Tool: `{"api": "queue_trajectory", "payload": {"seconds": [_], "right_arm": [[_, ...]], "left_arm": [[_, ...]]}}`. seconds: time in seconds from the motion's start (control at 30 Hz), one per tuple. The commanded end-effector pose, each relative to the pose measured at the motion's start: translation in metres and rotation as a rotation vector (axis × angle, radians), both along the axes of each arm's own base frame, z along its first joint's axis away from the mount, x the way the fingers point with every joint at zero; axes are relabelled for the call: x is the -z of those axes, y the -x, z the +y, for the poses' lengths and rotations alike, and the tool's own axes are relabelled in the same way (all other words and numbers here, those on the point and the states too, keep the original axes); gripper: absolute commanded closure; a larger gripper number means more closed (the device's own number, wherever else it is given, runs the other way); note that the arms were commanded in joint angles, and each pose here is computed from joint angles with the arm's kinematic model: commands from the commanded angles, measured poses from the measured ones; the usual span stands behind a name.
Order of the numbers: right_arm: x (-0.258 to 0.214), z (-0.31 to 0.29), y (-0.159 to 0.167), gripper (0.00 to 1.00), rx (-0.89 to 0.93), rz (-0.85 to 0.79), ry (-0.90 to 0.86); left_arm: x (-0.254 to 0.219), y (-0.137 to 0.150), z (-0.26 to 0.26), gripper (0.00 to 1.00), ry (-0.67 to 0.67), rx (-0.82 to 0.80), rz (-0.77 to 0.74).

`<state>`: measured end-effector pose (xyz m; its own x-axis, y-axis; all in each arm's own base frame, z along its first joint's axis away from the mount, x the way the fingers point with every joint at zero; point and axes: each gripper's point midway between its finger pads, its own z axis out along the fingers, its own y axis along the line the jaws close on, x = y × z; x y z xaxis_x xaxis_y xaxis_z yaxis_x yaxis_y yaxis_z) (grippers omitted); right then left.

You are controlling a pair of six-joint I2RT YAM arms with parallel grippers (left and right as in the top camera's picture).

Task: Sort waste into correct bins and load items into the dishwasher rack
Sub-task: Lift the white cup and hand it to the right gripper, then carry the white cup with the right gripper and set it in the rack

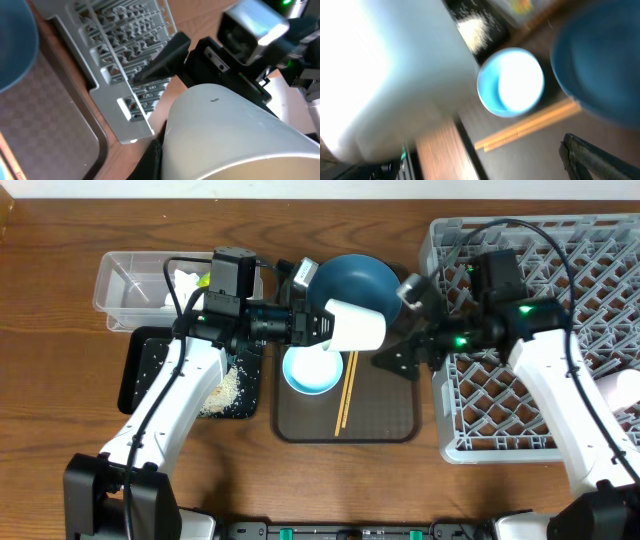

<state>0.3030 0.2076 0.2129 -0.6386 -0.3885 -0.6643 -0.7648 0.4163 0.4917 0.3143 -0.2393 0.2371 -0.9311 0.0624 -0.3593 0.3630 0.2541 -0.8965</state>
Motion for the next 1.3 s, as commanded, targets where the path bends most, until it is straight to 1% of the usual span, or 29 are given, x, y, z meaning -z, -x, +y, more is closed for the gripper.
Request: {"api": "queue_trajectory", "payload": {"seconds": [0.0, 0.2, 0.3, 0.37, 0.5, 0.63, 0.77, 0.83, 0.9, 0.97, 1.03, 1.07, 1.13, 1.2, 1.27], "right_arm": [[-0.023, 0.025, 0.013, 0.01, -0.122, -0.062, -0.131], [-0.048, 0.04, 0.009, 0.01, -0.2, -0.19, -0.249], [-0.056, 0.043, 0.009, 0.05, -0.221, -0.218, -0.283], [-0.06, 0.044, 0.013, 0.1, -0.245, -0.225, -0.31], [-0.061, 0.044, 0.015, 0.16, -0.256, -0.222, -0.324], [-0.062, 0.044, 0.016, 0.3, -0.257, -0.221, -0.326], [-0.062, 0.044, 0.016, 0.39, -0.257, -0.22, -0.326], [-0.061, 0.044, 0.016, 0.47, -0.257, -0.217, -0.325], [-0.061, 0.044, 0.016, 0.48, -0.256, -0.213, -0.325], [-0.06, 0.044, 0.016, 0.48, -0.251, -0.208, -0.317], [-0.053, 0.042, 0.013, 0.48, -0.225, -0.195, -0.279], [-0.047, 0.04, 0.01, 0.48, -0.195, -0.172, -0.245], [-0.03, 0.032, 0.002, 0.49, -0.107, -0.116, -0.145], [-0.016, 0.023, -0.006, 0.51, -0.035, -0.084, -0.063], [-0.006, 0.01, -0.014, 0.55, 0.047, -0.053, 0.01]], "left_arm": [[-0.005, 0.005, -0.002, 0.94, 0.035, 0.035, 0.018], [-0.006, 0.006, -0.003, 0.94, 0.043, 0.043, 0.021], [-0.008, 0.007, -0.003, 0.94, 0.05, 0.051, 0.023], [-0.007, 0.007, -0.003, 0.94, 0.05, 0.051, 0.024], [-0.009, 0.009, -0.003, 0.93, 0.058, 0.059, 0.025], [-0.01, 0.01, -0.003, 0.94, 0.063, 0.064, 0.027], [-0.01, 0.01, -0.003, 0.94, 0.063, 0.064, 0.026], [-0.01, 0.009, -0.003, 0.93, 0.063, 0.063, 0.026], [-0.01, 0.009, -0.003, 0.92, 0.063, 0.062, 0.026], [-0.01, 0.009, -0.003, 0.84, 0.062, 0.062, 0.025], [-0.007, 0.007, -0.003, 0.61, 0.049, 0.048, 0.023], [-0.005, 0.005, -0.002, 0.52, 0.037, 0.036, 0.02], [0.004, -0.004, 0.0, 0.41, -0.017, -0.016, 0.016], [0.019, -0.013, 0.006, 0.38, -0.099, -0.09, 0.029], [0.043, -0.023, 0.019, 0.36, -0.23, -0.191, 0.056]]}}
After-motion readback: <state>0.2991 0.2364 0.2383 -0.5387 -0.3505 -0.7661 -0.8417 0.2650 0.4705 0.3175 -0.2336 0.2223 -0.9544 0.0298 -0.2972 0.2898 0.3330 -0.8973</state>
